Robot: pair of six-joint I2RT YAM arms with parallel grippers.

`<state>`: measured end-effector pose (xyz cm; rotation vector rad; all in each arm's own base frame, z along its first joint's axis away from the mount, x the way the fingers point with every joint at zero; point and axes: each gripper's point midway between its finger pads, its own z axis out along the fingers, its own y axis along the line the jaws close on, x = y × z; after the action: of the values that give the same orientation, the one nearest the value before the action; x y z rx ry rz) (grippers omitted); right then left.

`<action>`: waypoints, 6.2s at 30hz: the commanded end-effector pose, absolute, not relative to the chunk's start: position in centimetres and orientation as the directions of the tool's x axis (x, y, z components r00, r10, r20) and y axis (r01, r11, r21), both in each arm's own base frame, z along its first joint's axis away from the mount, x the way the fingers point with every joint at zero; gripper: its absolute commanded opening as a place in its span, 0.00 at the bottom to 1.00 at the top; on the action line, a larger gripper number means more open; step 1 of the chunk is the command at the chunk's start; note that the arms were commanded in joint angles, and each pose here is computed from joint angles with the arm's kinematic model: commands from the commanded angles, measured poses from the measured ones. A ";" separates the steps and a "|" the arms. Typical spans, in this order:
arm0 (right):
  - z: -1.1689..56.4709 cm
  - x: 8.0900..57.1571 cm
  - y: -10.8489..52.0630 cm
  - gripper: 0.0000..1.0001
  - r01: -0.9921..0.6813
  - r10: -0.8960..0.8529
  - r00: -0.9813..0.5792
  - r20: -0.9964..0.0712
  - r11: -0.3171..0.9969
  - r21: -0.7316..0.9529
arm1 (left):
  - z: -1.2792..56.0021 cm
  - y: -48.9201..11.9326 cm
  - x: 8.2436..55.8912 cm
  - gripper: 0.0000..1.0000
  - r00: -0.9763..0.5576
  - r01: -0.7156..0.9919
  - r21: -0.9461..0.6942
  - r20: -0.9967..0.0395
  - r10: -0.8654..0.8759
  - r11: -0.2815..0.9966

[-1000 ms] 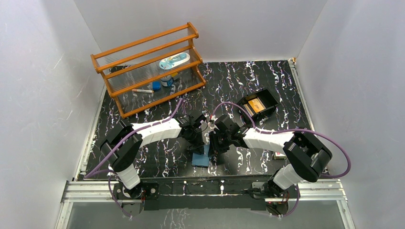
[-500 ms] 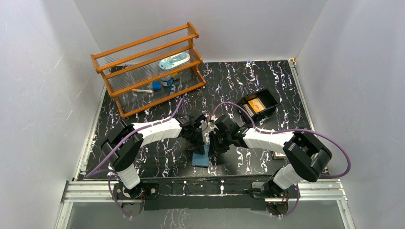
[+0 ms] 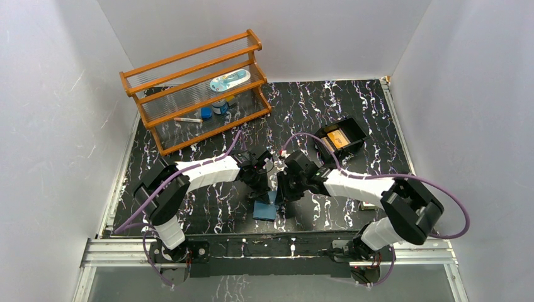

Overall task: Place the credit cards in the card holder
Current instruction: Close the card holder at the center of the board.

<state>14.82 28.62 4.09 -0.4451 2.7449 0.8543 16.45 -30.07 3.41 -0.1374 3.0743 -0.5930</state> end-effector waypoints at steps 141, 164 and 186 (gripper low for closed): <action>6.0 15.0 32.6 0.00 -0.282 -0.245 -0.865 -0.437 0.959 0.019 | 3.1 -27.0 14.3 0.22 -0.962 -0.272 -0.639 0.154 -0.226 0.720; 3.4 14.3 31.4 0.00 -0.236 -0.144 -0.896 -0.419 0.956 0.175 | 3.2 -26.9 14.3 0.22 -0.965 -0.259 -0.632 0.146 -0.216 0.730; -1.2 14.3 27.9 0.00 -0.154 -0.103 -0.971 -0.217 0.961 0.231 | 3.2 -26.5 14.3 0.22 -0.967 -0.253 -0.616 0.130 -0.220 0.746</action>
<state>15.56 31.57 3.85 -0.1713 2.7835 0.6147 14.26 -26.50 2.20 -0.4313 2.9936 -1.0664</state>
